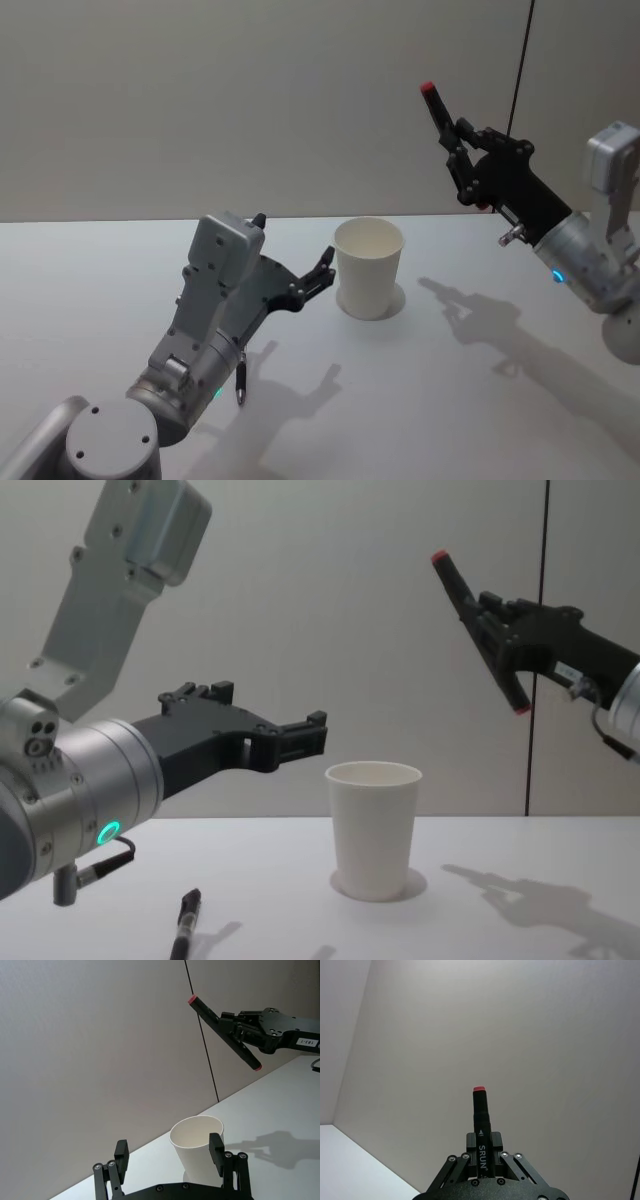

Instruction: Place the pen into the pen holder.

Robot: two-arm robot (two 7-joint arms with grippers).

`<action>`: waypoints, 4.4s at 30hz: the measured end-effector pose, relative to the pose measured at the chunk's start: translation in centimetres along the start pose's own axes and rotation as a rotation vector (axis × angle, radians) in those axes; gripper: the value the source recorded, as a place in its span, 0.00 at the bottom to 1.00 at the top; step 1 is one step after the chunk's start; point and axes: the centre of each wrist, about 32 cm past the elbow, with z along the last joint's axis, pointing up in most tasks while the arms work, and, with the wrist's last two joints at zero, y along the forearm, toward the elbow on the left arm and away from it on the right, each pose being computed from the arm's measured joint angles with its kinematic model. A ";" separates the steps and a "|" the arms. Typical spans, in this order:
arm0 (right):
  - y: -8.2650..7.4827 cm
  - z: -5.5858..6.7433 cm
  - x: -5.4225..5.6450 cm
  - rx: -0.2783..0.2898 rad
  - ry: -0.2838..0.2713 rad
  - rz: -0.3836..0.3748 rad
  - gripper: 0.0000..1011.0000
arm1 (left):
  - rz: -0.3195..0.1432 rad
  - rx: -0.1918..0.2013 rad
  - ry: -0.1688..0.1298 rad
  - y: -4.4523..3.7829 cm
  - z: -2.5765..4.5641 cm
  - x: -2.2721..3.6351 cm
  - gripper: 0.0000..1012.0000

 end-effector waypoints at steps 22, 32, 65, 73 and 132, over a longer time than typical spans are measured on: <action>2.7 -2.1 -0.9 0.049 0.078 0.044 0.16 | 0.000 0.000 0.000 0.00 0.00 0.00 0.99; 3.6 -2.9 -1.5 0.049 0.106 0.060 0.16 | 0.000 0.000 0.000 0.00 0.00 0.00 0.99; 4.6 -4.7 -3.2 0.017 0.180 0.089 0.16 | 0.000 0.000 0.000 0.00 0.00 0.00 0.99; 4.5 -4.9 -3.5 0.008 0.188 0.093 0.16 | 0.000 0.000 0.000 0.00 0.00 0.00 0.99; 3.9 -5.2 -3.5 -0.026 0.165 0.093 0.99 | 0.000 0.000 0.000 0.00 0.00 0.00 0.99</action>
